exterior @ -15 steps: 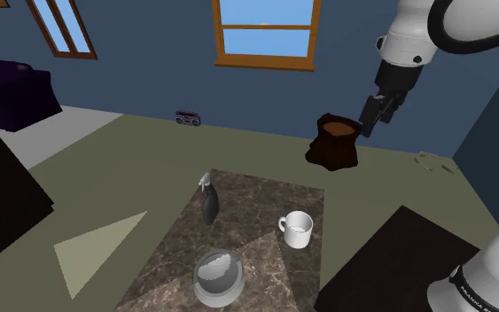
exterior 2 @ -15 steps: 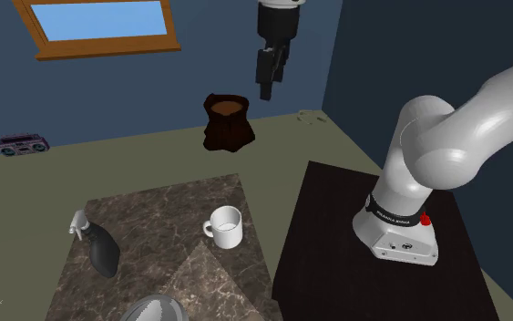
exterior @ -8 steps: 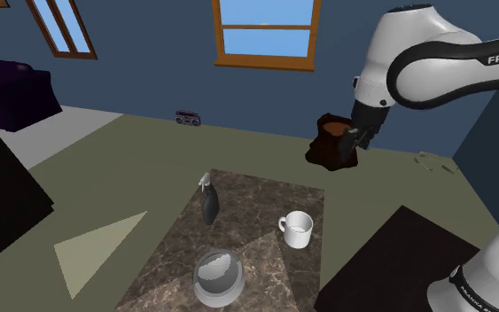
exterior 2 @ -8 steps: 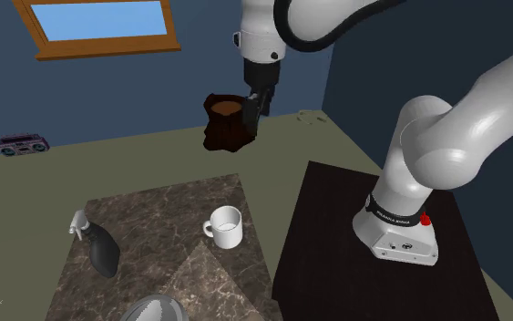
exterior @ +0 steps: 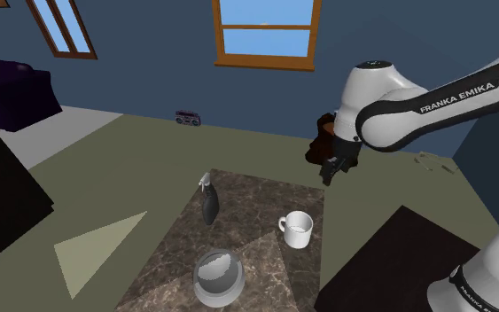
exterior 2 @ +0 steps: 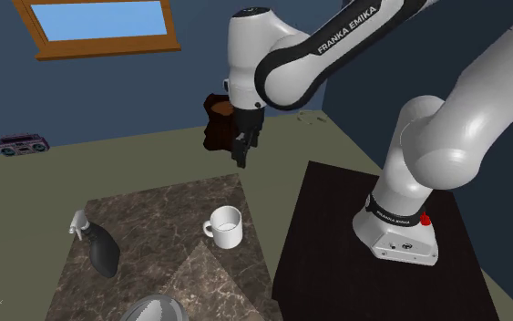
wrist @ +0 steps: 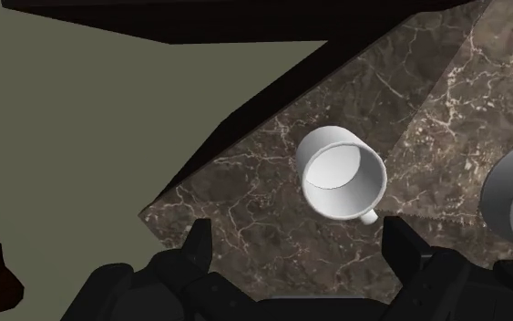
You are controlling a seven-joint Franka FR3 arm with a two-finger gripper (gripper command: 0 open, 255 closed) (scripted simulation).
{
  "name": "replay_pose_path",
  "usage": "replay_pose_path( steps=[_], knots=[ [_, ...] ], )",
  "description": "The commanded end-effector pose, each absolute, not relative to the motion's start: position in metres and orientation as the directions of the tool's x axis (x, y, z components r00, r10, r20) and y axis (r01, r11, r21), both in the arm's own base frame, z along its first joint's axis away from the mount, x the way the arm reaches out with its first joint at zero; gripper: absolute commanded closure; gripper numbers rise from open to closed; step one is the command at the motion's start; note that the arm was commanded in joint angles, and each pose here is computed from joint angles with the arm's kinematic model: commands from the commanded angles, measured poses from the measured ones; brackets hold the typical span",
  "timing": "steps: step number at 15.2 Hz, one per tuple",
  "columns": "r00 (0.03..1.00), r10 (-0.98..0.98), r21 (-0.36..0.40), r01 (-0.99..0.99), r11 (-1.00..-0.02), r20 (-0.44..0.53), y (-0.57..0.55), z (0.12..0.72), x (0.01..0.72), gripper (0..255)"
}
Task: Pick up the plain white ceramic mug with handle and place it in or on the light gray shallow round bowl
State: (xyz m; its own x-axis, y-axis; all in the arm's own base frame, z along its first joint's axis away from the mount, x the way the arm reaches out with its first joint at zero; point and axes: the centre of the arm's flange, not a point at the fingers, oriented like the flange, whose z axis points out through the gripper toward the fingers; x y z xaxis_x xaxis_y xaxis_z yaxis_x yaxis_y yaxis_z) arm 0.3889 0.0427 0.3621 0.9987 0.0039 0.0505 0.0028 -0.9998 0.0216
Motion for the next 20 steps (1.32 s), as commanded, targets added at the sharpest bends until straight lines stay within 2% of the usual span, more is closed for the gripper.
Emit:
replay_pose_path(
  steps=[1,15,20],
  knots=[
    [0.999,0.003,0.017,0.002,-1.0,0.052,0.045,0.335,0.396,0],
    [0.999,-0.001,-0.01,0.0,-1.0,0.043,0.066,0.159,0.445,0],
    [0.999,-0.001,-0.01,0.0,-1.0,0.043,0.066,0.133,0.446,0]
  ],
)
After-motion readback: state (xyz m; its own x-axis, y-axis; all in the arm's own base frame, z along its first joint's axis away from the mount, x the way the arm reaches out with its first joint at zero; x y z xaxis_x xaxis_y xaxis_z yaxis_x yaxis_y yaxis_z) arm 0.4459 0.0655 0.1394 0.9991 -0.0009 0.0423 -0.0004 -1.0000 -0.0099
